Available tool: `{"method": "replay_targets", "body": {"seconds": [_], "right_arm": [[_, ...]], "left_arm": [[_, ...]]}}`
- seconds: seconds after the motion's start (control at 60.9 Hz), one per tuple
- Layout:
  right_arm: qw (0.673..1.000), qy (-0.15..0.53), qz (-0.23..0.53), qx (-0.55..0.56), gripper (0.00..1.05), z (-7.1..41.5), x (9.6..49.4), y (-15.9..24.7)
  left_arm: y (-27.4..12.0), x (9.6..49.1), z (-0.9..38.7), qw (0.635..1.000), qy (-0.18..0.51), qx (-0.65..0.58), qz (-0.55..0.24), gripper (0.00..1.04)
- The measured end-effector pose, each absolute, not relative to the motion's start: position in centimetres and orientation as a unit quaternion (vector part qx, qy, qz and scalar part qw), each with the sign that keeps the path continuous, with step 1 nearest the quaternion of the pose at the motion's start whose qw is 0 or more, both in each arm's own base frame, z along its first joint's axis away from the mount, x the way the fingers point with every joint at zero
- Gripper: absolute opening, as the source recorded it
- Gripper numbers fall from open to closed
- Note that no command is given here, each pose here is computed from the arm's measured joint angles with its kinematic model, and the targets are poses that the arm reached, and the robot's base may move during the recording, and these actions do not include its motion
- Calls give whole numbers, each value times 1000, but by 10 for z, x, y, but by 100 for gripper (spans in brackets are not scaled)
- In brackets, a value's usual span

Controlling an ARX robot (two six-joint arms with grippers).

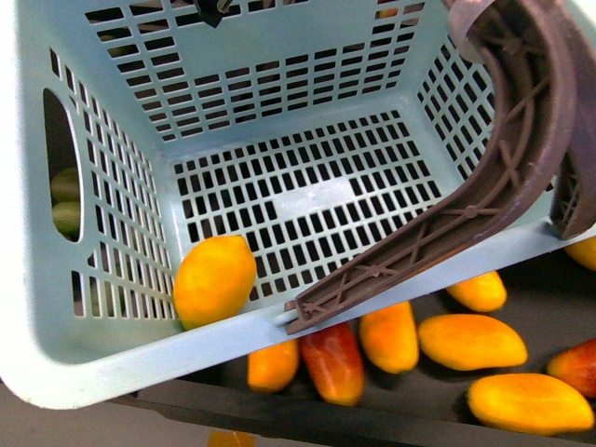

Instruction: Pick lemon and mango into basket

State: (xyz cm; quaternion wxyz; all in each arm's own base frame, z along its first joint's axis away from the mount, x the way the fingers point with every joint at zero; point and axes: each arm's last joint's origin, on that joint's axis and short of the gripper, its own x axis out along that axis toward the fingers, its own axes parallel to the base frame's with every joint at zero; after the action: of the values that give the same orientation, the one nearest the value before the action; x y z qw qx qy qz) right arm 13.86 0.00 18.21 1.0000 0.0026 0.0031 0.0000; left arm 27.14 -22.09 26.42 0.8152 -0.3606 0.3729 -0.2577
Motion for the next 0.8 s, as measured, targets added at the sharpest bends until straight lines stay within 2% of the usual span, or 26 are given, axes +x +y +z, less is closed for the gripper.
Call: {"method": "replay_targets", "body": {"seconds": [0.328, 0.378, 0.427, 0.542, 0.804], "right_arm": [[1000, 9, -5, 4, 96, 182, 139, 0], [993, 92, -69, 42, 96, 184, 145, 2], [972, 171, -148, 70, 96, 188, 149, 1], [932, 267, -226, 98, 96, 180, 146, -2], [907, 278, -269, 166, 96, 167, 182, -27]], "left_arm": [[-217, 274, 265, 821, 366, -359, -251, 28], [-218, 274, 265, 818, 369, -360, -254, 28], [-218, 273, 265, 817, 370, -363, -253, 28], [-220, 272, 265, 816, 371, -360, -257, 28], [-221, 270, 265, 810, 377, -363, -265, 28]]}}
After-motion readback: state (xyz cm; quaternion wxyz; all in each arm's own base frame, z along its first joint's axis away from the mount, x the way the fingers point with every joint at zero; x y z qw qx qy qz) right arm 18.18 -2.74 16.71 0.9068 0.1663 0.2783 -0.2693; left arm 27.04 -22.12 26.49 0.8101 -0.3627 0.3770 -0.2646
